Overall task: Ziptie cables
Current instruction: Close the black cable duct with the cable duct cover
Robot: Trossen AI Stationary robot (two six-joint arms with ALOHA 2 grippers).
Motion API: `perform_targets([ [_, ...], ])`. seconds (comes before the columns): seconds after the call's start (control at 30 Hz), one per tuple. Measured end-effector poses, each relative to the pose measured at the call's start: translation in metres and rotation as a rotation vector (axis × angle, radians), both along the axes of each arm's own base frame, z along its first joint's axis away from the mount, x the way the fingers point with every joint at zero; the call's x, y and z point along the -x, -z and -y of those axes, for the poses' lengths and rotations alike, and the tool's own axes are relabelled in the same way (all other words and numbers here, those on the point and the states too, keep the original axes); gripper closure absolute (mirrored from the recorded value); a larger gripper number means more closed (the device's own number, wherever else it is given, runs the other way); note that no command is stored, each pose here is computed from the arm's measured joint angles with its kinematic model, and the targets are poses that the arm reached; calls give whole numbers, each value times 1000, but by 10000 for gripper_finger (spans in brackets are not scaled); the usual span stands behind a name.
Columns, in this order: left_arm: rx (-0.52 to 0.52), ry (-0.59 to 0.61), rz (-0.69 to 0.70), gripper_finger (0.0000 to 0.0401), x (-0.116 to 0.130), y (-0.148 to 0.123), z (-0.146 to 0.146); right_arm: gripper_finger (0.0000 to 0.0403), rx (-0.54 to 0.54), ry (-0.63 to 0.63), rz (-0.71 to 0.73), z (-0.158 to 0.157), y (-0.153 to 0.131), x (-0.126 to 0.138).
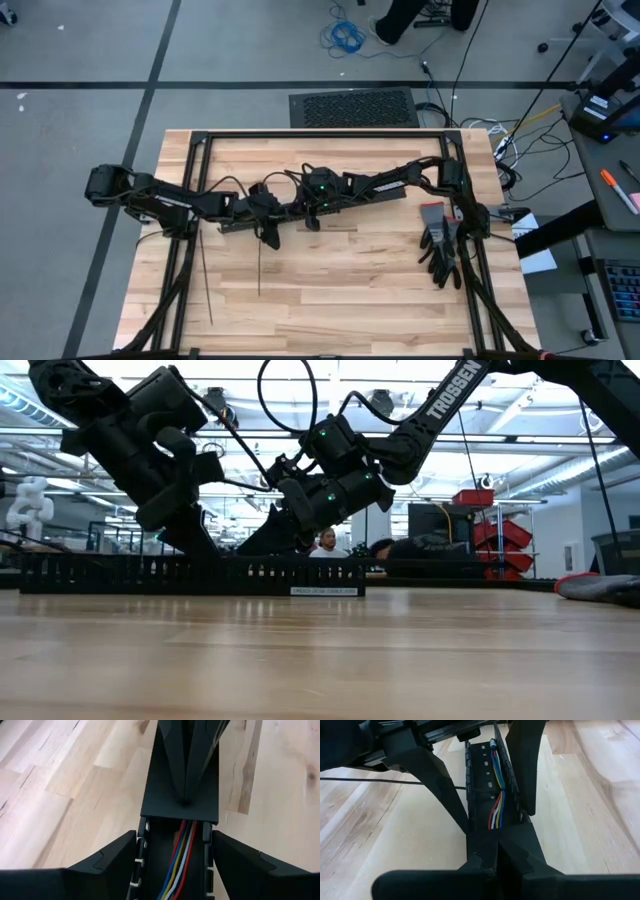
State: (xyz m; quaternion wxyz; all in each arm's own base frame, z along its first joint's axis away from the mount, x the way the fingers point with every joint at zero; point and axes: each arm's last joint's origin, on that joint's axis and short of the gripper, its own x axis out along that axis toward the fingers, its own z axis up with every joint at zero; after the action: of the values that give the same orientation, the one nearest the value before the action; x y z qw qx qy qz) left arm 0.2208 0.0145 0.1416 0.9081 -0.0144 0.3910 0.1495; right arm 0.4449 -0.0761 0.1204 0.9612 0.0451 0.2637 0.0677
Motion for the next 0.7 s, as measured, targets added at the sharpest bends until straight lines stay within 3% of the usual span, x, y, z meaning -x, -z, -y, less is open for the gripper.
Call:
perform_targets([
  [0.2, -4, 3, -2, 155, 2, 3, 0, 403, -1, 0, -1, 0, 0, 0],
  [0.47, -6, 5, -1, 198, 2, 4, 0, 403, 0, 1, 10, 0, -1, -1],
  [0.7, -17, 16, 5, 203, 2, 3, 0, 403, 2, -6, 18, -2, 0, -8],
])
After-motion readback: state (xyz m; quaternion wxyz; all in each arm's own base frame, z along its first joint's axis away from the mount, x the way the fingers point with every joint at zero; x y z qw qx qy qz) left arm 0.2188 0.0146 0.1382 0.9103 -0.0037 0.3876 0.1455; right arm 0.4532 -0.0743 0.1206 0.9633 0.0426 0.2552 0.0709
